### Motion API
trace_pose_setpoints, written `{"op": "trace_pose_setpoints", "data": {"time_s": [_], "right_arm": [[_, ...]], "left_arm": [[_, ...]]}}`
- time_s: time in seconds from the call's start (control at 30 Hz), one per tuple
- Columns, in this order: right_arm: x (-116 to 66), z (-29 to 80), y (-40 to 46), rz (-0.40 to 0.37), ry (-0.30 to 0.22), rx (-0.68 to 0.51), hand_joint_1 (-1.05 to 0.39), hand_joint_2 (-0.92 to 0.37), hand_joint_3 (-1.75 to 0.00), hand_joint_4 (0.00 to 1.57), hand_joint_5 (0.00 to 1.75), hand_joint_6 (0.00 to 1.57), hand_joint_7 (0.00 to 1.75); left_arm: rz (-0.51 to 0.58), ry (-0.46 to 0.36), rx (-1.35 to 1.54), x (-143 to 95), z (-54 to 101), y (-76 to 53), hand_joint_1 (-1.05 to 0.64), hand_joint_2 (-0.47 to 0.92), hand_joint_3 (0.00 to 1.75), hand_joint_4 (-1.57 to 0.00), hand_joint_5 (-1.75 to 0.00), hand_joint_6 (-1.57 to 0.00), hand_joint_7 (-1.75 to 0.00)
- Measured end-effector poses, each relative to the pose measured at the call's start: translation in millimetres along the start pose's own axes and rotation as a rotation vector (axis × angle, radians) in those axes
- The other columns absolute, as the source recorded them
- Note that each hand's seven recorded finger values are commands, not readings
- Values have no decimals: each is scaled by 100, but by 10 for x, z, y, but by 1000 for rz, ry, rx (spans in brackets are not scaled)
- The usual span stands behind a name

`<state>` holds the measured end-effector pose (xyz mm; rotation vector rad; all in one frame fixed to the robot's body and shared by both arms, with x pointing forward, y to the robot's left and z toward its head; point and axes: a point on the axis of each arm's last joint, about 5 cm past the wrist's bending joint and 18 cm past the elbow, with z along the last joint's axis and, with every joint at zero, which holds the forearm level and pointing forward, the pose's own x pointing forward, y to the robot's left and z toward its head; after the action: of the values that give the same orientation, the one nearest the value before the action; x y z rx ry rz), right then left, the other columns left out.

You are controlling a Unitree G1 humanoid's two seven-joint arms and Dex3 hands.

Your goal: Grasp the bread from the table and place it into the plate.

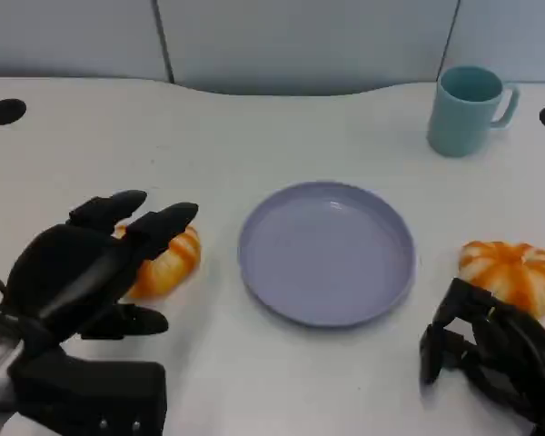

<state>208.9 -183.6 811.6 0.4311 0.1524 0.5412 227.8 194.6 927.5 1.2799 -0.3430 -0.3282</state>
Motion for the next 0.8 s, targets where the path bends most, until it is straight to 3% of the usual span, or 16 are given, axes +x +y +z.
{"op": "trace_pose_setpoints", "data": {"time_s": [0.43, 0.8], "right_arm": [[-2, 10, 4, -7, 0, 2, -52, -92, -26, 67, 175, 53, 158], [-20, 12, 10, -10, 0, 2, -53, -92, -25, 67, 175, 53, 158]], "left_arm": [[-117, 77, 88, 395, -75, -97, -69, 90, 0, -8, -8, -16, 0], [-295, 150, 85, 693, -63, -175, -66, 88, 0, -2, -5, -12, 0]]}}
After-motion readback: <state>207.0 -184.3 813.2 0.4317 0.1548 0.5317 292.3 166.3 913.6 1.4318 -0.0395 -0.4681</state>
